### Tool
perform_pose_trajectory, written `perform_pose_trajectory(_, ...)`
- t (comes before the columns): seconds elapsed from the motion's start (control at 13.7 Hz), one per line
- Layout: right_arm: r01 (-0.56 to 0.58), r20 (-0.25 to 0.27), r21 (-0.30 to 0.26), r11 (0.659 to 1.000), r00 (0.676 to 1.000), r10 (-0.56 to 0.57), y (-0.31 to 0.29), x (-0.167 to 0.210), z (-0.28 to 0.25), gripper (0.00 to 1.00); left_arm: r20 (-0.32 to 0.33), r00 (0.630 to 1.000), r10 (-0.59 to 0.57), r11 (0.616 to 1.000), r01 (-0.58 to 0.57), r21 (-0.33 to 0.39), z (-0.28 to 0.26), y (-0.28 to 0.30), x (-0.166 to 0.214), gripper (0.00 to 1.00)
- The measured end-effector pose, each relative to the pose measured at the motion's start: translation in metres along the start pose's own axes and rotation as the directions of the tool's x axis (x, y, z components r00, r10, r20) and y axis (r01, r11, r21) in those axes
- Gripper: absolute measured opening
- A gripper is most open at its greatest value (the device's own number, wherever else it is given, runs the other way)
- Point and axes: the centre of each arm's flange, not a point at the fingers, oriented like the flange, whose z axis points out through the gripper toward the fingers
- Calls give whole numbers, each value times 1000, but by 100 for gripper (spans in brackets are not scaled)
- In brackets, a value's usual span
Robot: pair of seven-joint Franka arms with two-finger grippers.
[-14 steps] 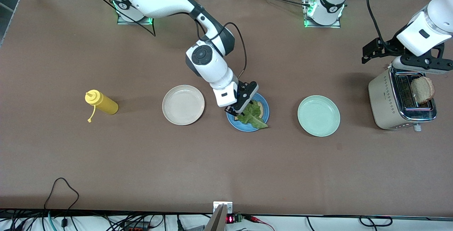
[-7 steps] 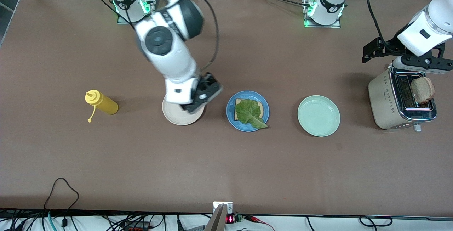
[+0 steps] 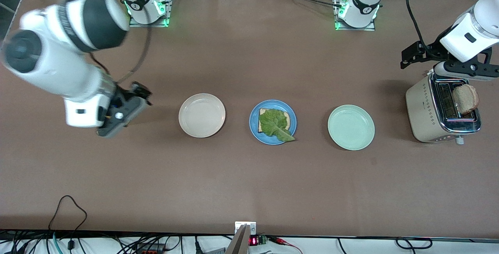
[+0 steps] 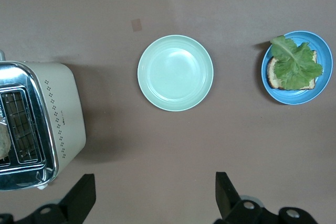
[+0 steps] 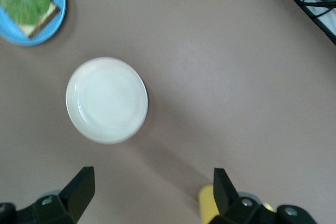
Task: Make sandwich in blue plate with both arms
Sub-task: 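Move the right gripper back toward the yellow bottle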
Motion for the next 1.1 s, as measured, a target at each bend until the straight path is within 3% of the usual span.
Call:
perform_pose_trajectory(0.37,92,-173,172,981,983,-62,42,-100,-24,100,0,1000,1,1000,-1,0,0,0,0,100)
perform_pose_trajectory(0.59,135,-291,239,962,955,-62,71,-167,-15,100,0,1000,0,1000,0,0,0,0,0,100)
perform_pose_trajectory(0.73,213,-416,259,942,905,-90,94,-208,2,100,0,1000,0,1000,0,0,0,0,0,100)
perform_pose_trajectory(1.1,384,-689,236,893,714,-125,153,-296,83,100,1,1000,0,1000,0,0,0,0,0,100)
